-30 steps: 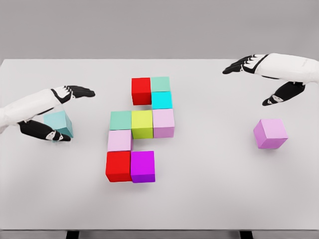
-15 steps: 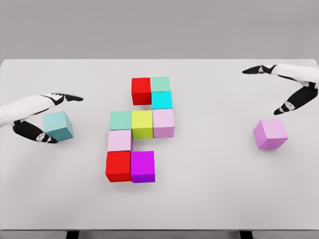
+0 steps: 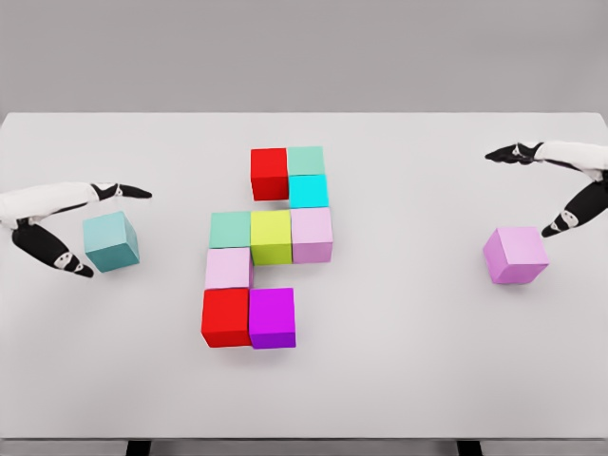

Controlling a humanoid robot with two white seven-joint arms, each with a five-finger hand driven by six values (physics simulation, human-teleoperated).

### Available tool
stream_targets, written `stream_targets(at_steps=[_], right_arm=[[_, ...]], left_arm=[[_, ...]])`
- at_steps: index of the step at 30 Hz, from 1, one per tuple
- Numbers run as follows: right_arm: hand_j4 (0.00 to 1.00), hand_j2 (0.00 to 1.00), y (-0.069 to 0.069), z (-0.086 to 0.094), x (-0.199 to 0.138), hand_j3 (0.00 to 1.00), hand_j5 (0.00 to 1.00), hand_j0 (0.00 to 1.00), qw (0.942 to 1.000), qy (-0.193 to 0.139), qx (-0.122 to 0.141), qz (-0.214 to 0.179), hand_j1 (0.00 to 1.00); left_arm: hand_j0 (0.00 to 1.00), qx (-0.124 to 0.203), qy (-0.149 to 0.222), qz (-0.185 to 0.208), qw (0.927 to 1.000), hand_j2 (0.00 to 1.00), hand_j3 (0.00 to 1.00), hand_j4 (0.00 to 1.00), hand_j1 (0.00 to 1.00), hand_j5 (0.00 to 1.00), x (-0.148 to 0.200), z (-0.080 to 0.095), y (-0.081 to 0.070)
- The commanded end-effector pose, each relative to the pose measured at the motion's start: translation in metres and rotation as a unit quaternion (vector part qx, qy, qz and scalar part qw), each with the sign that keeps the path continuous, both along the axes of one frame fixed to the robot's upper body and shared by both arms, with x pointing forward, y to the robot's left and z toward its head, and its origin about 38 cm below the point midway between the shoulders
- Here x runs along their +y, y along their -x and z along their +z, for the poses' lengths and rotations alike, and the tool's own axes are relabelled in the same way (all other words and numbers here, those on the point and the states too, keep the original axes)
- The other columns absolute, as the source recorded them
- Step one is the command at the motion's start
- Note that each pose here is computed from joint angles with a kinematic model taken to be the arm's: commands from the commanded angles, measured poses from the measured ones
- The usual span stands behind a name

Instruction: Assemble the squares on the desktop into the number 2

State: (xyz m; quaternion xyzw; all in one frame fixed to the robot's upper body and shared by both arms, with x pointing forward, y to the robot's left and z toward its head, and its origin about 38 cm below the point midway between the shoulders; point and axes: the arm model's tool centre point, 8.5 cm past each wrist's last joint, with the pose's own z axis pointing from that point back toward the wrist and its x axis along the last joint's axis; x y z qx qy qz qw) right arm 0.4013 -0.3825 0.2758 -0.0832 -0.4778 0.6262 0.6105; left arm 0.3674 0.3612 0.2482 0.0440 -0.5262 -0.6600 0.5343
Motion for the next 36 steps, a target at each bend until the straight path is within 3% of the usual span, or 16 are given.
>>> stream_targets(at_steps=[1, 4, 9, 12, 25, 36], right_arm=[[1.00, 1.00, 0.001, -0.009, -0.003, 1.00, 1.00, 1.00, 0.9995, 0.006, 0.023, -0.022, 1.00], [1.00, 1.00, 0.002, -0.014, -0.004, 1.00, 1.00, 1.00, 0.9992, 0.007, 0.030, -0.026, 1.00], [1.00, 1.00, 0.005, -0.020, -0.004, 1.00, 1.00, 1.00, 0.9991, 0.007, 0.036, -0.021, 1.00], [1.00, 1.00, 0.007, -0.028, -0.003, 1.00, 1.00, 1.00, 0.9987, 0.009, 0.046, -0.019, 1.00], [1.00, 1.00, 0.013, -0.043, -0.005, 1.00, 1.00, 1.00, 0.9978, 0.020, 0.061, -0.018, 1.00], [1.00, 1.00, 0.018, -0.059, -0.006, 1.00, 1.00, 1.00, 0.9966, 0.017, 0.079, -0.017, 1.00]], left_arm=[[1.00, -0.016, 0.009, 0.007, 0.9998, 1.00, 1.00, 1.00, 1.00, 1.00, -0.007, 0.002, -0.007], [1.00, -0.006, 0.006, 0.027, 0.9996, 1.00, 1.00, 1.00, 1.00, 1.00, -0.015, -0.013, -0.011], [1.00, -0.019, 0.023, 0.050, 0.9983, 1.00, 1.00, 1.00, 1.00, 1.00, -0.016, -0.021, -0.012], [1.00, -0.009, 0.005, 0.083, 0.9965, 1.00, 1.00, 1.00, 1.00, 1.00, -0.009, -0.031, -0.012], [1.00, -0.008, -0.051, 0.057, 0.9970, 1.00, 1.00, 1.00, 1.00, 1.00, -0.008, -0.036, -0.009], [1.00, -0.011, -0.066, 0.079, 0.9946, 1.00, 1.00, 1.00, 1.00, 1.00, -0.003, -0.035, -0.013]])
